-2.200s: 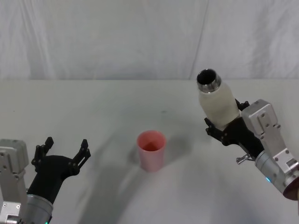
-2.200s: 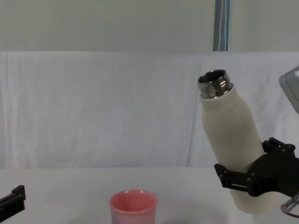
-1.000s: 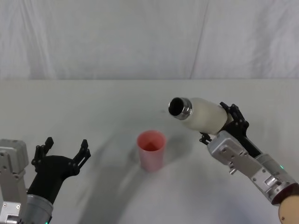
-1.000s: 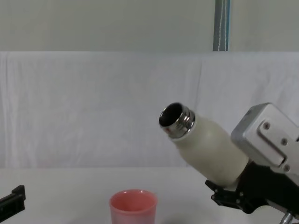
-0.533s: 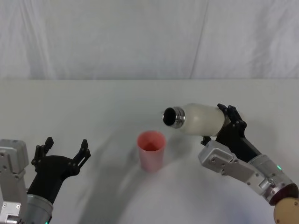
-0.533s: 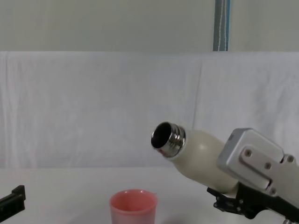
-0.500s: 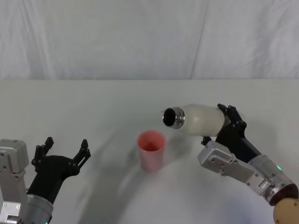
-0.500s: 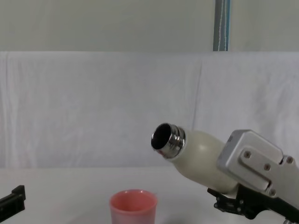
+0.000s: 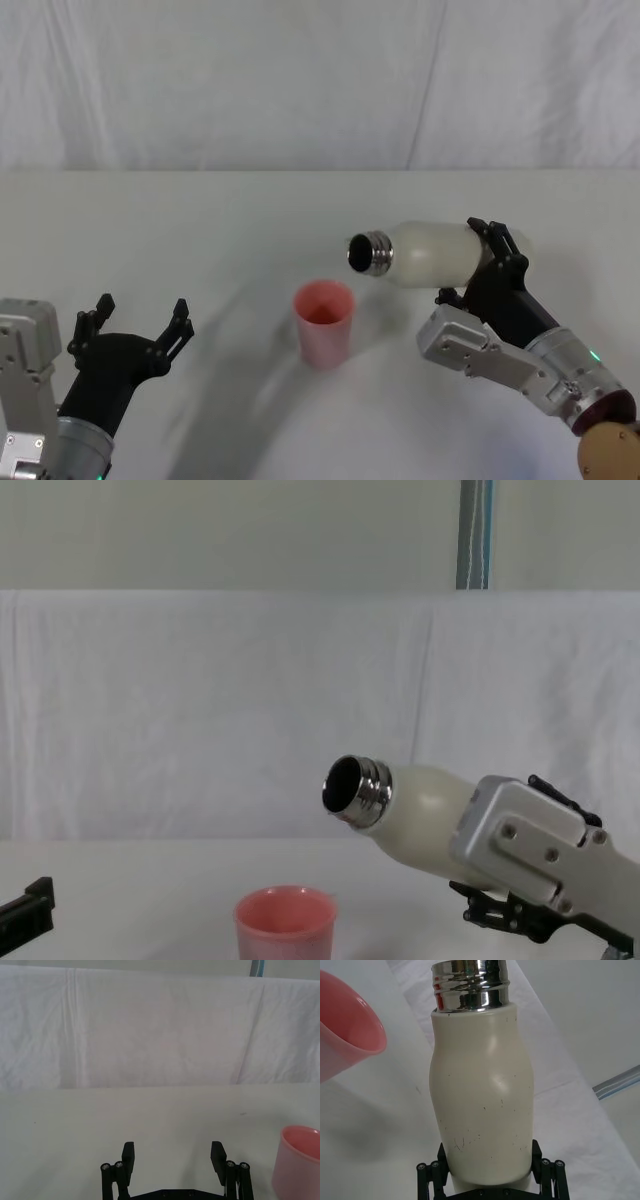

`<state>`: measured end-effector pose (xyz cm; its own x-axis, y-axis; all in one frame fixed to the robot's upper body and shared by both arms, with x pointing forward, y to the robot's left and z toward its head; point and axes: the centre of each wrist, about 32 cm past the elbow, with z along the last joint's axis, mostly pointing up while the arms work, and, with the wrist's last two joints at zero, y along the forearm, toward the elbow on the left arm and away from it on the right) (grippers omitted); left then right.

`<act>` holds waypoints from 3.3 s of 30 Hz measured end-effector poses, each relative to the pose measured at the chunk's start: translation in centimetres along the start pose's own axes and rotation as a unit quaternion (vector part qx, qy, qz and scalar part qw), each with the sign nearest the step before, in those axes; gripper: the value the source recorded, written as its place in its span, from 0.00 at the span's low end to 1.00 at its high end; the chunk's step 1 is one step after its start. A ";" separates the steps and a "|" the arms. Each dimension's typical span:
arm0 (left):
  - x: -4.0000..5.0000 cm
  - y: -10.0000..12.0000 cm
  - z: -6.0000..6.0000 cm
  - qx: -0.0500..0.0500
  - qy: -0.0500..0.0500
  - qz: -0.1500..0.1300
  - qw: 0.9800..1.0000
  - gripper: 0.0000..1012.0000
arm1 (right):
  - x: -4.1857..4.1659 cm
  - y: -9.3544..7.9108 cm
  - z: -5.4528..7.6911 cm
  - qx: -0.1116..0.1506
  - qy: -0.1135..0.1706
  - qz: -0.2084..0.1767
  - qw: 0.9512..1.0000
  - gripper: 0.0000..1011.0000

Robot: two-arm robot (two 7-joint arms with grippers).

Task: Grasp the thermos with one hand and pour water into the cup lid.

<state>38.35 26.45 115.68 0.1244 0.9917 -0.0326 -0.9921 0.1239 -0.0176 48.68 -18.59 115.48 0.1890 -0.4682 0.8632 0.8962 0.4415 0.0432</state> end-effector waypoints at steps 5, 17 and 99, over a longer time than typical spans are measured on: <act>0.00 0.0 0.0 0.000 0.000 0.000 1.000 0.99 | -0.16 0.2 0.0 -0.002 -0.014 -0.001 1.000 0.95; 0.00 0.0 0.0 0.000 0.000 0.000 1.000 0.99 | -0.49 0.6 0.0 -0.009 -0.042 -0.002 0.999 0.95; 0.00 0.0 0.0 0.000 0.000 0.000 1.000 0.99 | -1.28 2.5 -1.0 0.007 -0.129 -0.012 0.992 0.95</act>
<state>38.35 26.45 115.68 0.1245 0.9917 -0.0327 -0.9921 0.1240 -0.0175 51.11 -17.67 113.96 0.0565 -0.2687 0.9616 0.8936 0.4432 0.0714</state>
